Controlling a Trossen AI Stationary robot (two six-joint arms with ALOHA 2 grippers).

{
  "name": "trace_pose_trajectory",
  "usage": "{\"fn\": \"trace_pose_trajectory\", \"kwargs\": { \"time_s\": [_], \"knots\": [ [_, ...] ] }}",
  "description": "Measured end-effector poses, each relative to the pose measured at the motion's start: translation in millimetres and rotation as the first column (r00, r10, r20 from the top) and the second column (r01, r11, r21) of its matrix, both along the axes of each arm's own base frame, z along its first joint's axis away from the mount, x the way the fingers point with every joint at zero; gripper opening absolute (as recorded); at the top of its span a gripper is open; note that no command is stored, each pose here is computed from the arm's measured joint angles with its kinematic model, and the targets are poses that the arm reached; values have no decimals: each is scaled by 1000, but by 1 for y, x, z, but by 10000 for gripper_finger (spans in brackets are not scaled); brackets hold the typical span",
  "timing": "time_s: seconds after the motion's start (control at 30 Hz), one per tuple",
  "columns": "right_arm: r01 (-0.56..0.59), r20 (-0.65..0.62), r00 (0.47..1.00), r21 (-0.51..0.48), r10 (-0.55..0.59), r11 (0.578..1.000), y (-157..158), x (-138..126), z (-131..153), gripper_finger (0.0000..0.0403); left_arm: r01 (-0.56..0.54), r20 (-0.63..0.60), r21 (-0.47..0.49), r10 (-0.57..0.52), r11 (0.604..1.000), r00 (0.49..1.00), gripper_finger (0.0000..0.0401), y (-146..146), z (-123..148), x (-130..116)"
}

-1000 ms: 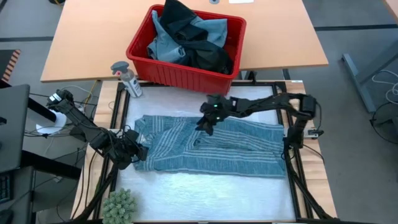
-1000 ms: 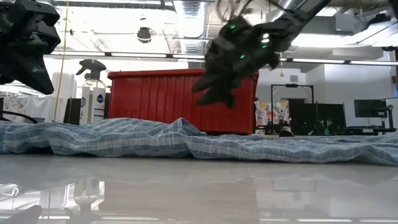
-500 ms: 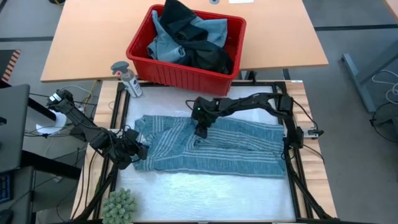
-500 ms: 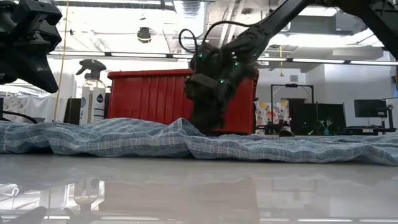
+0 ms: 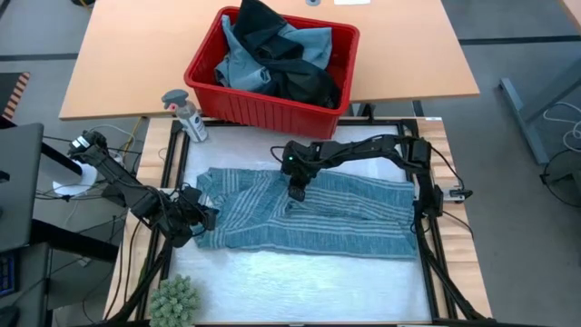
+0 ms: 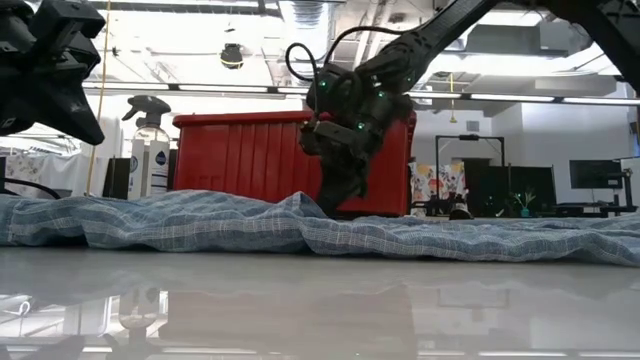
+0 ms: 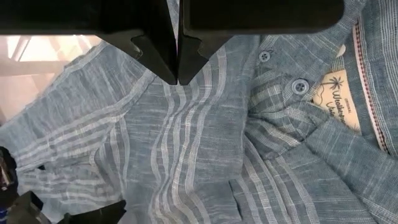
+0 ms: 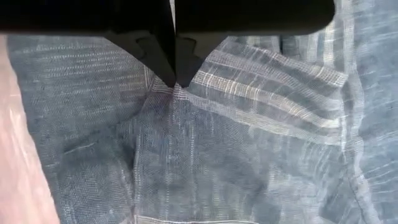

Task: Fold Laundry from Bin
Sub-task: Fold the light blue shirt

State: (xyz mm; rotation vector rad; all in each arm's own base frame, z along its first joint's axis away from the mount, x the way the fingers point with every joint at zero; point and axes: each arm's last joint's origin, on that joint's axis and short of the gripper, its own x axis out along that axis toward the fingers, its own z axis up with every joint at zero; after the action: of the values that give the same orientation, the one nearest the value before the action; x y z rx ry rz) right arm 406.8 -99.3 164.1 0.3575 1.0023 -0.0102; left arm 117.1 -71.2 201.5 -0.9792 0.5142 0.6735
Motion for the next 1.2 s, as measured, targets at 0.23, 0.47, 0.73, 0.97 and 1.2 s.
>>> {"fn": "trace_pose_trajectory", "kwargs": {
  "time_s": [0.23, 0.47, 0.73, 0.97, 1.2],
  "knots": [
    [-54, 89, 995, -18, 56, 998, 13, 6, 30, 16, -3, 5, 4, 3, 1000, 1000, 0, 0, 0, 0],
    [-294, 224, 929, -37, 295, 955, 48, 21, 58, 16, -1, 7, 21, 1, 1000, 1000, 0, 0, 0, 0],
    [-453, 264, 853, -51, 450, 890, 88, 27, 59, 16, 17, 4, 56, -17, 998, 1000, 0, 1, 1, 0],
    [-495, 281, 823, -71, 493, 866, 108, 33, 50, 17, 23, 29, 49, -25, 999, 999, 0, -1, 2, 2],
    [-484, 237, 848, -16, 474, 875, 124, 45, 14, 40, 13, 76, 27, -15, 1000, 997, 0, -4, 4, 6]
  ]
}}
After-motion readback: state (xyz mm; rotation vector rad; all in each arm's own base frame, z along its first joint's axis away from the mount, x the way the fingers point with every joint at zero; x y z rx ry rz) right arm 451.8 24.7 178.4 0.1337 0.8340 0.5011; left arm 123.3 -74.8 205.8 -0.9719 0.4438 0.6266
